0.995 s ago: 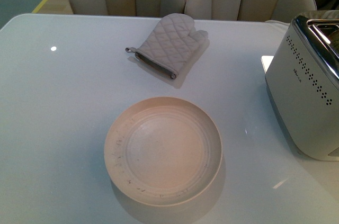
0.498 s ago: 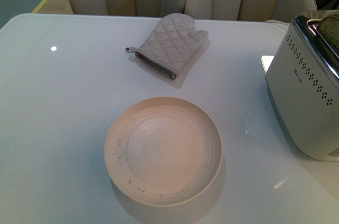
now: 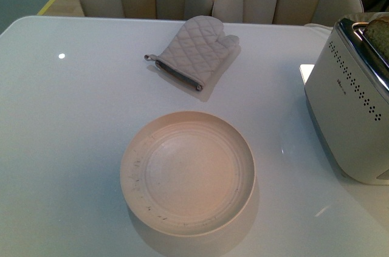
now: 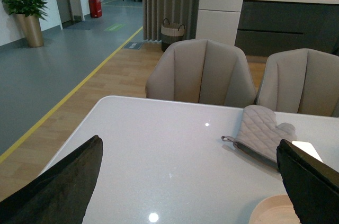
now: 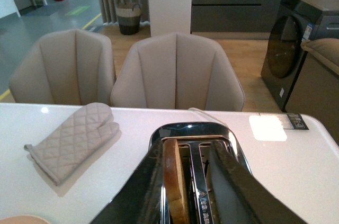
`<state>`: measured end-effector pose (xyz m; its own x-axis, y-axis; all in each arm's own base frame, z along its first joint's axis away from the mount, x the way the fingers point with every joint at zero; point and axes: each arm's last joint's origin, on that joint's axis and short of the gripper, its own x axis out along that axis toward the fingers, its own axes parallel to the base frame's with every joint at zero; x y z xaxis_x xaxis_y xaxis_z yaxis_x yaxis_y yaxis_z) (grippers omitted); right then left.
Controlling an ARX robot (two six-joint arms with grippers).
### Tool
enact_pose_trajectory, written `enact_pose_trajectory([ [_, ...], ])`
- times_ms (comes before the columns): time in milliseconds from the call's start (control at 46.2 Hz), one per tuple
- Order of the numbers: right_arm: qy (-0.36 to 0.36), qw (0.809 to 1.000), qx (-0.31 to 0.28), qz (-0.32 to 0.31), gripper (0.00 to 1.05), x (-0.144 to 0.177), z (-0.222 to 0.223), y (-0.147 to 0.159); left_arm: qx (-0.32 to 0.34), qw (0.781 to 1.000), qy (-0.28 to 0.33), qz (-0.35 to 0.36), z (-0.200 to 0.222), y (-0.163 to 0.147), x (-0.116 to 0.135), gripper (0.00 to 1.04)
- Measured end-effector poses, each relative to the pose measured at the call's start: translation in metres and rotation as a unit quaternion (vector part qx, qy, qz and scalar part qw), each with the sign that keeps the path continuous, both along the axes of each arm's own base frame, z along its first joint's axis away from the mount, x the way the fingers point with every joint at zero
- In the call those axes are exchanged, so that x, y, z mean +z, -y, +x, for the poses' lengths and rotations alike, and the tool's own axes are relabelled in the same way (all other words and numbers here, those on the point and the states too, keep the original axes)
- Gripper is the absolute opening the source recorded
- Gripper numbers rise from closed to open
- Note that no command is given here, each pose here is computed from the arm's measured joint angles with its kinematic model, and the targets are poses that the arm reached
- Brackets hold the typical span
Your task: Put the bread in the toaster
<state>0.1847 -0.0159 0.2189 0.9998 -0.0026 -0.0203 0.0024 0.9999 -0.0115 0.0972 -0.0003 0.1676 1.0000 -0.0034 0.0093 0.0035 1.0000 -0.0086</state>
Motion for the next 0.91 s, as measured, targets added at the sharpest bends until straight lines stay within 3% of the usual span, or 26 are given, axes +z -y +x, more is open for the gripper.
enact_pose_trajectory([
  [130,0.007,1.0,-0.011,0.0,0.02,-0.011,-0.015,-0.006,0.0,1.0,0.0,0.0,0.0,0.0,0.0,0.98],
  [909,0.006,1.0,0.0,0.002,0.02,-0.044,-0.058,-0.015,0.0,1.0,0.0,0.0,0.0,0.0,0.0,0.98],
])
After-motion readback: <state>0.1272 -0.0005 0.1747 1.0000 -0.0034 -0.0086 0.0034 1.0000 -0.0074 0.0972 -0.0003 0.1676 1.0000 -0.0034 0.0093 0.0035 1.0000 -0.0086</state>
